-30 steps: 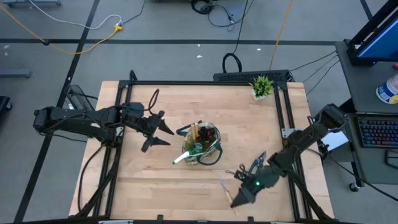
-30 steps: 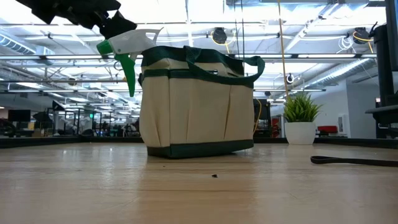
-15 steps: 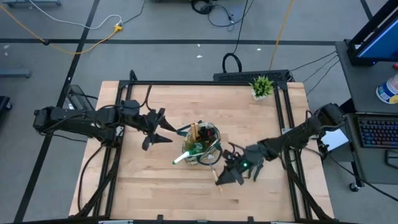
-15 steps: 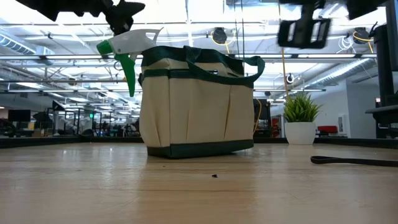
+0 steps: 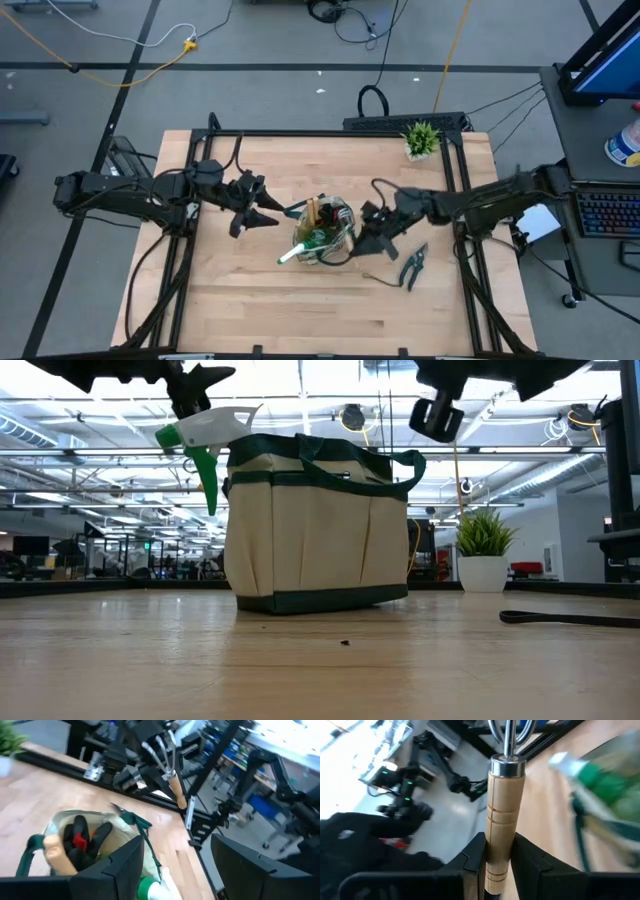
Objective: Pick & Place Garden tools in Gardening bag
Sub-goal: Put the hand rake into the gardening bag
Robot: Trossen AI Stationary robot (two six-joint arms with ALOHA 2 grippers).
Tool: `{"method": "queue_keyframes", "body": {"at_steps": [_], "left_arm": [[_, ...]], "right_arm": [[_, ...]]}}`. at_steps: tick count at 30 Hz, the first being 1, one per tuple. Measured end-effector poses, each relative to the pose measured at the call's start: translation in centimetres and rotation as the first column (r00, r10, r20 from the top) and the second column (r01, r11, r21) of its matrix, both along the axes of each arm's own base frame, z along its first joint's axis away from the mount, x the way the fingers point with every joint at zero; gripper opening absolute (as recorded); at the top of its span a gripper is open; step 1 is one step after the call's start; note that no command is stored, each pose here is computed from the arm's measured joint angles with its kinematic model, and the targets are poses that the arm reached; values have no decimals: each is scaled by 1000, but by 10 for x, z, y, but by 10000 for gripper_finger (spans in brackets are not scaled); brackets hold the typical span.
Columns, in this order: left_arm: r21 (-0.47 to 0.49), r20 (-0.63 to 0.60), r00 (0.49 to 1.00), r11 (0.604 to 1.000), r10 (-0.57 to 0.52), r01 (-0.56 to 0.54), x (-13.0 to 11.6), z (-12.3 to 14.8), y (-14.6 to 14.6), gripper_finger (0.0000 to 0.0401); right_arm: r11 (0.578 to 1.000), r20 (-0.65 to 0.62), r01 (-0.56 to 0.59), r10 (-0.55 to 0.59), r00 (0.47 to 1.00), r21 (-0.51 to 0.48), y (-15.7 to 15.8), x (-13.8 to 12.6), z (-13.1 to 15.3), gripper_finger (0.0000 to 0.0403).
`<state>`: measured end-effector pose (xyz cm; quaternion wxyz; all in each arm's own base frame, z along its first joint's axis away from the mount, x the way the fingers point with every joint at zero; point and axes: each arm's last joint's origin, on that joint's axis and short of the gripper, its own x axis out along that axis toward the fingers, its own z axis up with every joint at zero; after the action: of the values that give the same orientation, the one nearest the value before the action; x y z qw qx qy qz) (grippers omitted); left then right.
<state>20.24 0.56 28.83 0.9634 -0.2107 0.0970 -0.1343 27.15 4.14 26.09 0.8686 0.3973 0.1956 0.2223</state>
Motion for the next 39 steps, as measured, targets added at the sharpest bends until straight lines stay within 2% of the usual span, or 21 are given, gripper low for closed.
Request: {"method": "queue_keyframes", "body": {"at_steps": [4,8,11,13,16,19,23,28,31,35,39], "left_arm": [[-59,-23,997,995,78,-80,1,0,-1,237],[-112,-42,989,983,140,-144,1,0,-2,237],[-166,-45,986,972,160,-166,2,1,-4,237],[-205,-30,987,966,157,-160,2,4,-5,237],[-274,-4,986,949,164,-159,2,9,-7,237],[-340,22,978,921,210,-190,3,13,-8,237],[-425,53,952,869,302,-252,3,19,-8,237],[-502,88,917,812,389,-296,2,25,-8,237],[-538,102,903,787,417,-302,5,26,-7,237],[-593,81,903,749,421,-296,18,20,-7,237],[-641,0,910,699,414,-318,39,10,-8,237]], "right_arm": [[986,-6,90,-92,996,-141,-16,-15,5,57],[939,41,178,-174,984,-296,-27,-23,9,57],[877,117,239,-209,971,-417,-33,-25,12,57],[813,184,282,-217,959,-509,-36,-25,14,57],[675,262,338,-216,940,-656,-39,-23,19,57],[493,349,388,-174,921,-779,-42,-20,30,57],[249,403,400,-43,914,-882,-43,-13,41,57],[16,434,435,106,894,-900,-43,0,49,57],[-148,400,418,136,906,-896,-45,10,46,57],[-338,334,375,175,926,-863,-47,23,43,57],[-478,257,311,177,950,-821,-48,36,40,60]]}}
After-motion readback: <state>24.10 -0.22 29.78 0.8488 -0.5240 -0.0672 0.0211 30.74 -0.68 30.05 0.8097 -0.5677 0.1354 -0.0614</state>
